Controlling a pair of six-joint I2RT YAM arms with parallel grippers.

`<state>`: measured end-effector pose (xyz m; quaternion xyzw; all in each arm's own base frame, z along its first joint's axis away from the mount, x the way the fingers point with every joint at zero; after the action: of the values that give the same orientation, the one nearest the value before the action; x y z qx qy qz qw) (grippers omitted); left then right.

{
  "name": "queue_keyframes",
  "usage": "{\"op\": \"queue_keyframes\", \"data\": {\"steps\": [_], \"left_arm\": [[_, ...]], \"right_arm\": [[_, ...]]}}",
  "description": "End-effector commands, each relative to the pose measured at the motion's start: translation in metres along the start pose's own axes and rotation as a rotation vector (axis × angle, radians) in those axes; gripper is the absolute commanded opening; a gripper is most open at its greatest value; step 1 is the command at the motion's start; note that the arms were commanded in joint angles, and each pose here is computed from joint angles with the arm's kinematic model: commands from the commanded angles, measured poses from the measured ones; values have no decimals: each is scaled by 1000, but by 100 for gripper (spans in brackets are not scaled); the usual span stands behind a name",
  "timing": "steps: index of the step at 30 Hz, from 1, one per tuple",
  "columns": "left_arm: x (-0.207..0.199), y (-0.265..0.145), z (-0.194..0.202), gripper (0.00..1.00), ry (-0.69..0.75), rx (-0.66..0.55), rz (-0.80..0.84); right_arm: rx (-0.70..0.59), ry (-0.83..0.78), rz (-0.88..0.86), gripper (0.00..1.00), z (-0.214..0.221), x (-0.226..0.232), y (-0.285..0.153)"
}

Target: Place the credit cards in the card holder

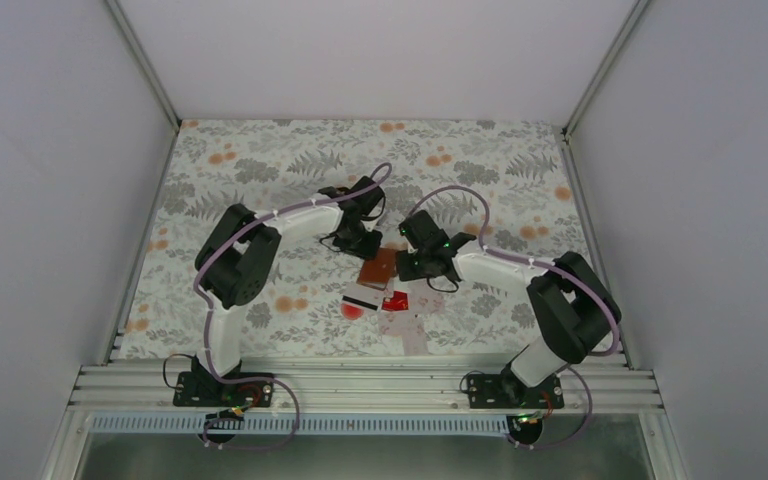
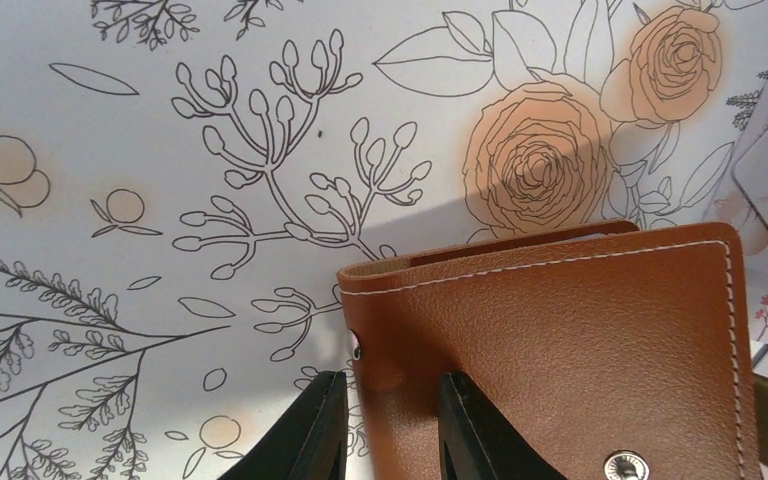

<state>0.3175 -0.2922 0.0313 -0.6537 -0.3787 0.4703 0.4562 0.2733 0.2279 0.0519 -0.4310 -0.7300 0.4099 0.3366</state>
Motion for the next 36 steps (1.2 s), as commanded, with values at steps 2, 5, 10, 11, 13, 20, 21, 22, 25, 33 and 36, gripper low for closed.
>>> {"op": "queue_keyframes", "data": {"steps": [2,5,10,11,13,20,21,22,25,33,36], "left_arm": [[49,32,37,24,-21,98,-259],[49,34,40,24,-15,102,-276],[45,37,42,24,-5,108,-272],[45,37,42,24,-3,108,-272],[44,37,42,24,-2,108,-270],[36,36,42,24,2,107,-219],[34,35,42,24,3,105,-203],[31,34,42,24,6,102,-188],[22,29,41,24,12,90,-135],[3,12,46,24,41,82,-19],[-10,4,49,25,61,84,60]], "right_arm": [[-81,2,-77,7,-27,23,-6],[-88,-2,-96,6,-31,28,-5],[-94,-8,-117,6,-32,35,-5],[-90,-10,-121,6,-31,36,-4],[-87,-11,-136,6,-29,39,-1],[-80,17,-169,6,-19,42,7],[-83,24,-170,6,-17,41,9],[-88,31,-174,5,-16,41,11],[-102,53,-187,5,-10,40,18],[-162,74,-206,4,-9,38,25],[-177,75,-212,4,-11,39,23]]}}
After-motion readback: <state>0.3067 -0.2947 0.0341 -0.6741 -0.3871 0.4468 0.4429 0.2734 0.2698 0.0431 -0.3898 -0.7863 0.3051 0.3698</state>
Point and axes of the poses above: each gripper's point midway between its finger pads, its own y axis out along the fingers, its own x axis along the line the jaws close on, z = x × y, the point moved 1 cm from there along -y, back along the fingers, and after that the axes turned 9 degrees about -y, right-handed, at the moved point
